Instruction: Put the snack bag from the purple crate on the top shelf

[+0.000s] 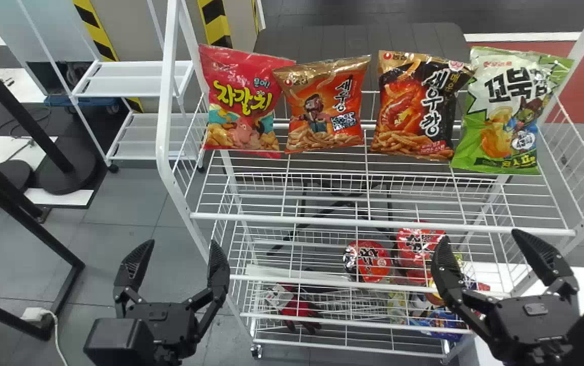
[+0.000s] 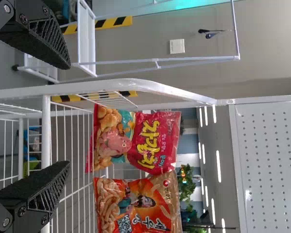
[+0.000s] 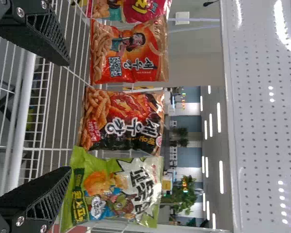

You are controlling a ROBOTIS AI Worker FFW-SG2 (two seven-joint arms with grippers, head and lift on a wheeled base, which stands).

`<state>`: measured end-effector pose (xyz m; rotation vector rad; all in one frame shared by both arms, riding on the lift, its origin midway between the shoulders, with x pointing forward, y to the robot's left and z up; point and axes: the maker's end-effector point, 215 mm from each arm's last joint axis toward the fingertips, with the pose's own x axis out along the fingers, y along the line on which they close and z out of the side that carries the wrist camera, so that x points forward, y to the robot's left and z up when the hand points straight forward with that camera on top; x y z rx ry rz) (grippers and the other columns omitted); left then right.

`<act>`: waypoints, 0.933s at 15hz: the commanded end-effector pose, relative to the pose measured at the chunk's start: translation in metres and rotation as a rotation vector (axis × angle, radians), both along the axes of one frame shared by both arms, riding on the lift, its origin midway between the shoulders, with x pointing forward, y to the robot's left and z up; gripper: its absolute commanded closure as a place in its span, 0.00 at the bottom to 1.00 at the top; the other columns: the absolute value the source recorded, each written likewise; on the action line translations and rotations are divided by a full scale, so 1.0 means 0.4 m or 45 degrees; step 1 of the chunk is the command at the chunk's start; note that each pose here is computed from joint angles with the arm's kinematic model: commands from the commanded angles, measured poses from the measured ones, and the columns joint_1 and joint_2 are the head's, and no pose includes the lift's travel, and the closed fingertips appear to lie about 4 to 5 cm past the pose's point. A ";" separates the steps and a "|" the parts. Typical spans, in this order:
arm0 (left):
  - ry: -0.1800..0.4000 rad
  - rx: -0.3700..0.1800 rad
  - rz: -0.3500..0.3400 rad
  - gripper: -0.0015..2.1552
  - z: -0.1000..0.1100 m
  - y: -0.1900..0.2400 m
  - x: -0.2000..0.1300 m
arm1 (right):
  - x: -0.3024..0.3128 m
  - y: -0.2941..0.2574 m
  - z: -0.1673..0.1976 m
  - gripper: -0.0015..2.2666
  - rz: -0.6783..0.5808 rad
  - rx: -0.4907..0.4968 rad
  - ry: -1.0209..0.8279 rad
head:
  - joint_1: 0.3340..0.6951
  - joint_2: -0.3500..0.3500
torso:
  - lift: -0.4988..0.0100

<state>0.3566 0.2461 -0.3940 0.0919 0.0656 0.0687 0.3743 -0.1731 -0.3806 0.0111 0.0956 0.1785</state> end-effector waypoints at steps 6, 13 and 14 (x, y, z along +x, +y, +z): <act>0.023 0.009 0.000 0.06 -0.009 -0.001 -0.012 | -0.009 0.011 -0.019 0.02 0.006 0.005 0.027 | 1.00 0.68 | 0.98; 0.000 -0.001 -0.005 0.06 0.003 -0.008 -0.013 | -0.016 0.036 -0.014 0.03 0.015 0.004 0.018 | 1.00 0.69 | 0.98; -0.001 -0.001 -0.001 0.06 0.003 -0.005 -0.014 | -0.015 0.033 -0.014 0.03 0.011 0.003 0.018 | 1.00 0.69 | 0.98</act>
